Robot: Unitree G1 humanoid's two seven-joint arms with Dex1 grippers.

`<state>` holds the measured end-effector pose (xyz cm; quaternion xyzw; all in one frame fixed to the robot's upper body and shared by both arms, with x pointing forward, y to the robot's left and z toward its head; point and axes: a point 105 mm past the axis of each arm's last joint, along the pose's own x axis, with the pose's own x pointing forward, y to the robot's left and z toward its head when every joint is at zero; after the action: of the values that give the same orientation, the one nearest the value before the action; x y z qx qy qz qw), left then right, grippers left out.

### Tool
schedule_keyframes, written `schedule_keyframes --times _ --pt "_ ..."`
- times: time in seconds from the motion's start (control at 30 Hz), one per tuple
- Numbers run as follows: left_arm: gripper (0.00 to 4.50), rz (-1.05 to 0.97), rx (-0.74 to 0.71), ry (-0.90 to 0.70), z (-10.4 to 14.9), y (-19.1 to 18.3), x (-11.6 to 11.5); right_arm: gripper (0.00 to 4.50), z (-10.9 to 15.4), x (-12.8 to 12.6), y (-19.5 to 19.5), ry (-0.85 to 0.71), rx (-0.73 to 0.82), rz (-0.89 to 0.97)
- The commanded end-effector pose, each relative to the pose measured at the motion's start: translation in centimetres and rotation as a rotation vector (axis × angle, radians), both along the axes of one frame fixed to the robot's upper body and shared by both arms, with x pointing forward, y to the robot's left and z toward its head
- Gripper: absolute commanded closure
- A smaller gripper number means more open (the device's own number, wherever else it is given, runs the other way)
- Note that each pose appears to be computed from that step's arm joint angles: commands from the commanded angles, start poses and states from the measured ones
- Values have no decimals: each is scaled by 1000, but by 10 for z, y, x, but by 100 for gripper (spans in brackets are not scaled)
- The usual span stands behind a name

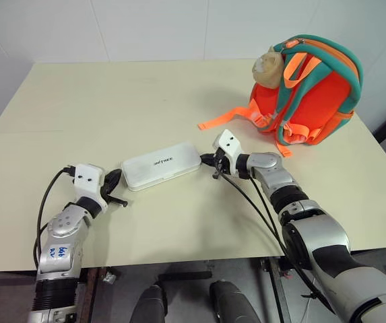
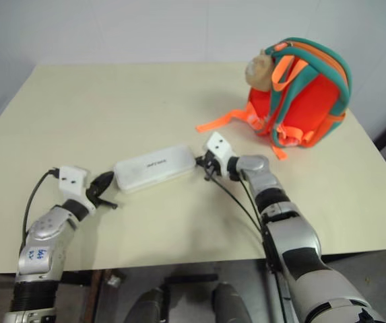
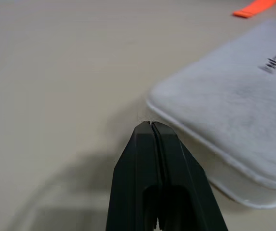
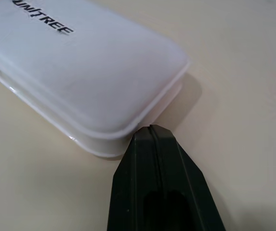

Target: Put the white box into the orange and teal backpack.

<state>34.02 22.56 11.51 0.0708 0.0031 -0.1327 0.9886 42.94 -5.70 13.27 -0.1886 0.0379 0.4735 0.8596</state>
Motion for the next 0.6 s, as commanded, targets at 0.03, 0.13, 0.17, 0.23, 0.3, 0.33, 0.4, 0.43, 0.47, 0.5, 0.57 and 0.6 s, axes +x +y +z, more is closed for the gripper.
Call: schedule_keyframes --times 0.03,0.13,0.17,0.23,0.3,0.33,0.4,0.43,0.47,0.5,0.57,0.6 --pt "446 -3 14 -31 8 -5 4 450 17 0 15 -54 26 37" --pt "446 -8 1 -34 8 -9 4 450 18 -3 22 -53 45 64" --pt "446 -13 -4 -34 7 -10 3 450 18 -4 23 -55 48 77" --pt "446 -38 -21 -31 7 -15 1 450 18 -9 25 -54 54 111" --pt "446 -82 -42 -12 4 -22 -4 450 17 -14 22 -49 61 143" --pt "446 -110 -53 -7 4 -27 -7 450 16 -17 19 -49 63 155" --pt "446 -161 -56 13 1 -35 -13 450 13 -24 13 -39 68 171" --pt "446 -184 -60 22 1 -39 -15 450 11 -28 10 -36 67 178" --pt "446 -200 -62 30 0 -42 -17 450 10 -32 6 -29 66 184" --pt "446 -216 -63 40 -2 -45 -19 450 9 -36 3 -22 68 185" --pt "446 -249 -70 63 -4 -53 -24 450 9 -47 -7 -10 69 179" --pt "446 -266 -74 74 -6 -57 -26 450 9 -52 -12 -5 69 171"
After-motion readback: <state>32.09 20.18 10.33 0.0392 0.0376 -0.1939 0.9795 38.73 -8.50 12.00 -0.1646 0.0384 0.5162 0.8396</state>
